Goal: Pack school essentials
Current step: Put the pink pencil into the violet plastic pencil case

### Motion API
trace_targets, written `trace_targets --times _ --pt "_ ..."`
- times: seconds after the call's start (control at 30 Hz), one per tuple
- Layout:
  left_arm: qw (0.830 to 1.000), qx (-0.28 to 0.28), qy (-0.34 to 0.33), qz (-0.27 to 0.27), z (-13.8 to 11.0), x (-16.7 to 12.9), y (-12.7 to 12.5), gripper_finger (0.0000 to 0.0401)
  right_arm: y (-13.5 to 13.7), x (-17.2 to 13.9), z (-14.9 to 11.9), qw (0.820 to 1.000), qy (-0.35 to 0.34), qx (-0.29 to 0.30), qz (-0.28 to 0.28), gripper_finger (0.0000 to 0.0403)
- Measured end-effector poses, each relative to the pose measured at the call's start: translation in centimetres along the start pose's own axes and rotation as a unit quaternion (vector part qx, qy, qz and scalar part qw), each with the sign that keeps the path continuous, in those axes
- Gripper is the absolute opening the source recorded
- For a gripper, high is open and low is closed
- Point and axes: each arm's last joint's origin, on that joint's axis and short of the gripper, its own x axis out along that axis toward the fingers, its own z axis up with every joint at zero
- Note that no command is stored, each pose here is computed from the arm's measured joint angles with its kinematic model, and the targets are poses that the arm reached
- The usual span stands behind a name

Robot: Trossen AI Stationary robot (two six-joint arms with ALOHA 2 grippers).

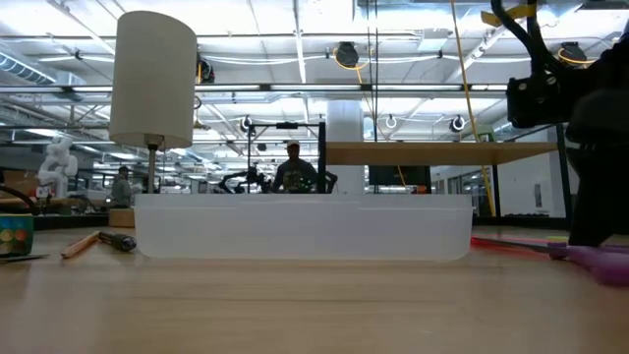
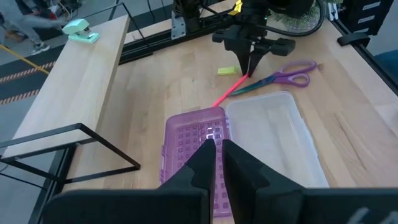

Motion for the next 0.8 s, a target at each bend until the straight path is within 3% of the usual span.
trace_targets --times 0.5,0.8 --pt "1.000 0.000 0.000 0.000 0.0 0.0 0.0 0.0033 -0.1 -0.1 0.0 0.999 0.000 0.046 -0.003 0.0015" --pt "1.000 0.000 -0.001 0.000 0.0 0.0 0.0 0.0033 -0.8 -2.2 0.7 0.997 -0.015 0.066 0.028 0.0014"
